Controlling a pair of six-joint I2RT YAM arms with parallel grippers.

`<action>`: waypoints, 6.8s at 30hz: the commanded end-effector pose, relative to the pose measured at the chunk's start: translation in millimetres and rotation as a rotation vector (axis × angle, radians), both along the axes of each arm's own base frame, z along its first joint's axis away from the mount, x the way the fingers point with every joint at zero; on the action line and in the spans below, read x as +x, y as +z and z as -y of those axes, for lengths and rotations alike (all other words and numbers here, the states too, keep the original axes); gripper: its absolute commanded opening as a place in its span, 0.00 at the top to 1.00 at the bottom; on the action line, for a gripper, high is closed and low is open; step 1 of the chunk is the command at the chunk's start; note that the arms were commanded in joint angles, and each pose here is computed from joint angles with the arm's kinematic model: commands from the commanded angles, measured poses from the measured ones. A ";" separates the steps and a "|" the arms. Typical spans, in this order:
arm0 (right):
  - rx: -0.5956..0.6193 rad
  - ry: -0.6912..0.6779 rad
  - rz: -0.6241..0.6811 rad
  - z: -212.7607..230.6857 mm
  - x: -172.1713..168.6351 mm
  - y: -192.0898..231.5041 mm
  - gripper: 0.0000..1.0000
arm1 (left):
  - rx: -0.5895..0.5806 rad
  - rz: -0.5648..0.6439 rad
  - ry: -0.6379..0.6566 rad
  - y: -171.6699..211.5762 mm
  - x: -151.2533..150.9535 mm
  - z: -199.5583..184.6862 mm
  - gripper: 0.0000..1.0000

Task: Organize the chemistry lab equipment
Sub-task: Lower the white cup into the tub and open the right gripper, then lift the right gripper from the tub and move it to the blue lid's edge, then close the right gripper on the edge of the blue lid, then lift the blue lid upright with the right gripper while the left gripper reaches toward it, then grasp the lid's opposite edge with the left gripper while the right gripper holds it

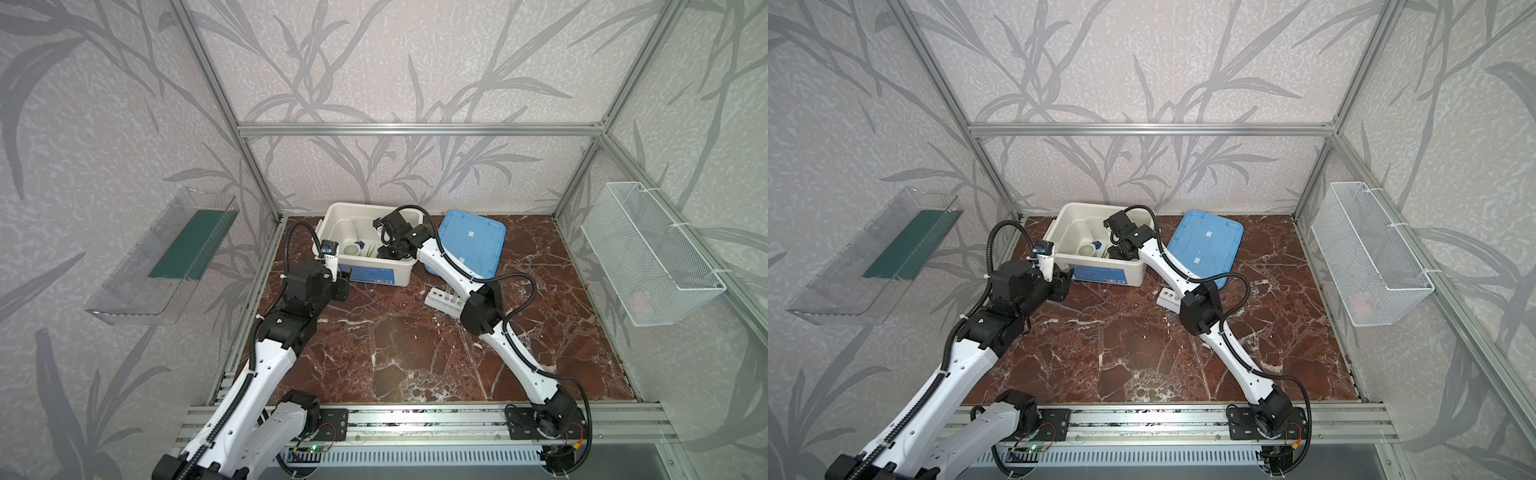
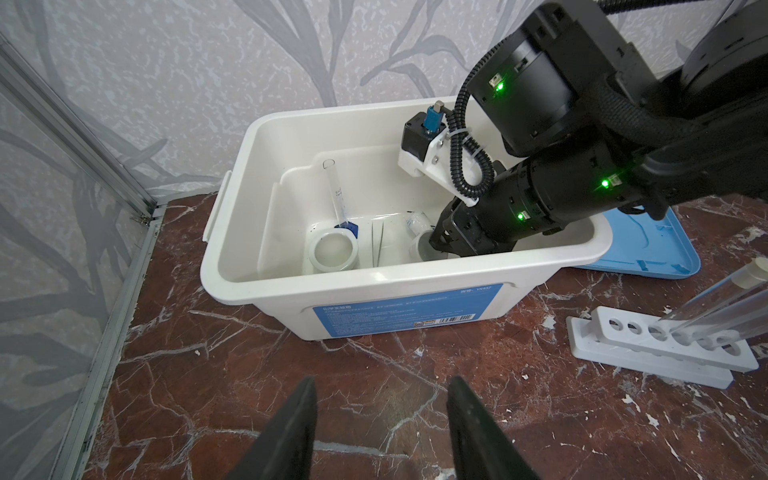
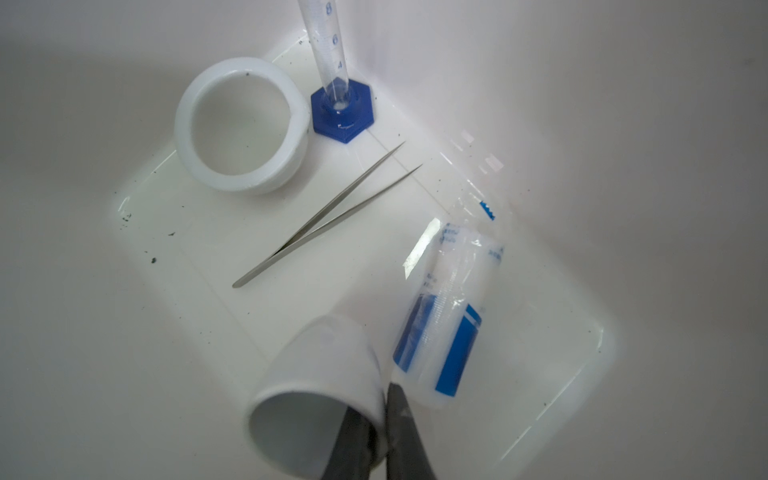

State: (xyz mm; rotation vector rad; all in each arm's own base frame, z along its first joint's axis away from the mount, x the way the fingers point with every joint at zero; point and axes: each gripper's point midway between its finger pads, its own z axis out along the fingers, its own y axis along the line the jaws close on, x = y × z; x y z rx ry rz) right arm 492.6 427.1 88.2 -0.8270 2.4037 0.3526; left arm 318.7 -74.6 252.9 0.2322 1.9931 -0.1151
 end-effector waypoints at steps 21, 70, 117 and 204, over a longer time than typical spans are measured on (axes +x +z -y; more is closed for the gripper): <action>-0.001 -0.003 -0.037 1.4 3.6 -27.9 0.79 | -0.001 0.019 0.005 12.1 1.1 -2.6 0.49; 0.116 -0.793 0.111 343.8 -89.0 143.7 0.37 | -0.125 0.136 -0.179 39.0 -21.8 27.7 0.21; 0.039 -1.104 -0.281 403.0 0.6 -75.2 0.78 | -0.049 0.042 -0.038 20.1 -9.6 4.3 0.00; 0.387 -0.653 0.326 344.0 -169.4 297.1 1.00 | -0.694 0.038 -0.768 138.8 52.0 219.0 0.10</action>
